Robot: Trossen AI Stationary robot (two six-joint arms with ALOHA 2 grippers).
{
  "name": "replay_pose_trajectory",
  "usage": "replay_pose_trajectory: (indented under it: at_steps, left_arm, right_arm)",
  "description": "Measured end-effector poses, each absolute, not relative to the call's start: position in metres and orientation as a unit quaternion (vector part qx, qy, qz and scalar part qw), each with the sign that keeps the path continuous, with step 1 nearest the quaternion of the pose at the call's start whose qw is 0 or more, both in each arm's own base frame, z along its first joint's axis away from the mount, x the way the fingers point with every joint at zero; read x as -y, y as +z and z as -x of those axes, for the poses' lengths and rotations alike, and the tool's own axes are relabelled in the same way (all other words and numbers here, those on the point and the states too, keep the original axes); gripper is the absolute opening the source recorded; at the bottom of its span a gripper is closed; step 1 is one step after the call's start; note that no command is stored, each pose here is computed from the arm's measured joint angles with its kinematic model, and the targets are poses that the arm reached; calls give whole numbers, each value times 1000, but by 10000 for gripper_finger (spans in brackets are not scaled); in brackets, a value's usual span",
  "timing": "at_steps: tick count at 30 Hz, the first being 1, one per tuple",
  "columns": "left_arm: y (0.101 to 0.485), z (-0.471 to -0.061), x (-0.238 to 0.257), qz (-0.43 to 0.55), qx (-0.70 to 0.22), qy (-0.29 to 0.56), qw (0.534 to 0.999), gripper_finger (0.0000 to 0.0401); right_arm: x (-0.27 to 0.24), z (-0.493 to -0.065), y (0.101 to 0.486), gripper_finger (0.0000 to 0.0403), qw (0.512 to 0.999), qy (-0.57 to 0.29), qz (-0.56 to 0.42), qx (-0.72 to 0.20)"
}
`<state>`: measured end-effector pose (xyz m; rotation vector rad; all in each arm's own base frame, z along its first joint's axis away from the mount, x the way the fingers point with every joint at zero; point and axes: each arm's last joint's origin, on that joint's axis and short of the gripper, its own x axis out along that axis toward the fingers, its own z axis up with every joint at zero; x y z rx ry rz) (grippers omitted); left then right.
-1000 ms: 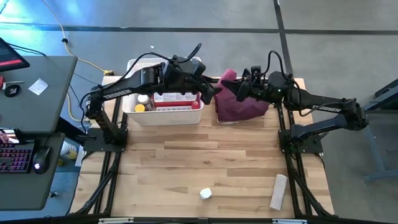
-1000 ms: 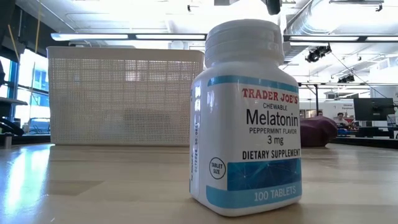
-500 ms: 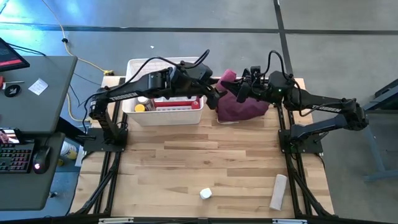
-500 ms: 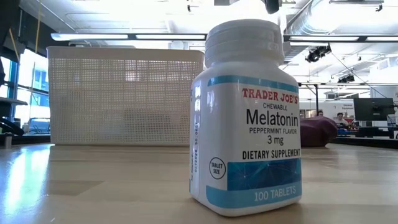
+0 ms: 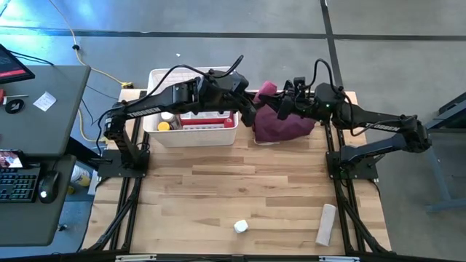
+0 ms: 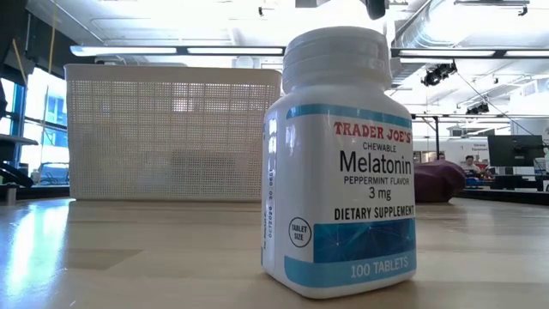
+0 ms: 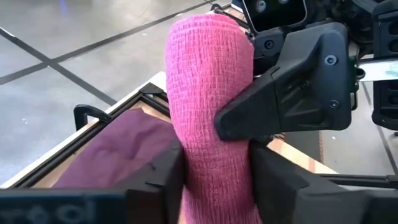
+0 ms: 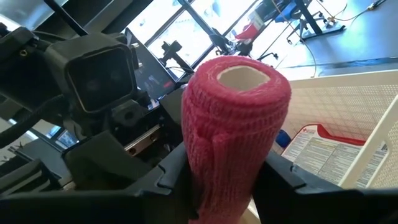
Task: Pick & place medical supplies in basket/bin
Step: Put the pink bandage into the white bin
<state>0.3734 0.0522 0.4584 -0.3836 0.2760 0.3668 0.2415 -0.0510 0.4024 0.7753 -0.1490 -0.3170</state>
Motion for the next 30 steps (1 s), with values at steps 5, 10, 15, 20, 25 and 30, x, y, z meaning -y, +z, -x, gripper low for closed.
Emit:
replay_pose_trajectory:
  at_steps: [5, 10, 15, 20, 25, 30]
  left_arm:
    - [459, -373, -52, 190, -138, 176, 956, 147]
    - [461, -370, -51, 191, -137, 172, 957, 150]
    - [468, -360, -49, 204, -134, 163, 956, 149]
    - [475, -351, -53, 215, -126, 160, 955, 142]
    - [480, -335, -66, 241, -133, 180, 944, 142]
    - [486, -315, -79, 260, -138, 203, 934, 137]
  right_arm:
    - [51, -241, 401, 124, 916, -156, -365, 66]
    - [51, -241, 401, 124, 918, -157, -359, 60]
    - [50, -241, 402, 124, 918, -151, -361, 66]
    - [50, -241, 404, 127, 924, -142, -348, 67]
    - [50, -240, 401, 173, 925, -151, -345, 56]
    - [50, -240, 400, 236, 926, -152, -341, 53]
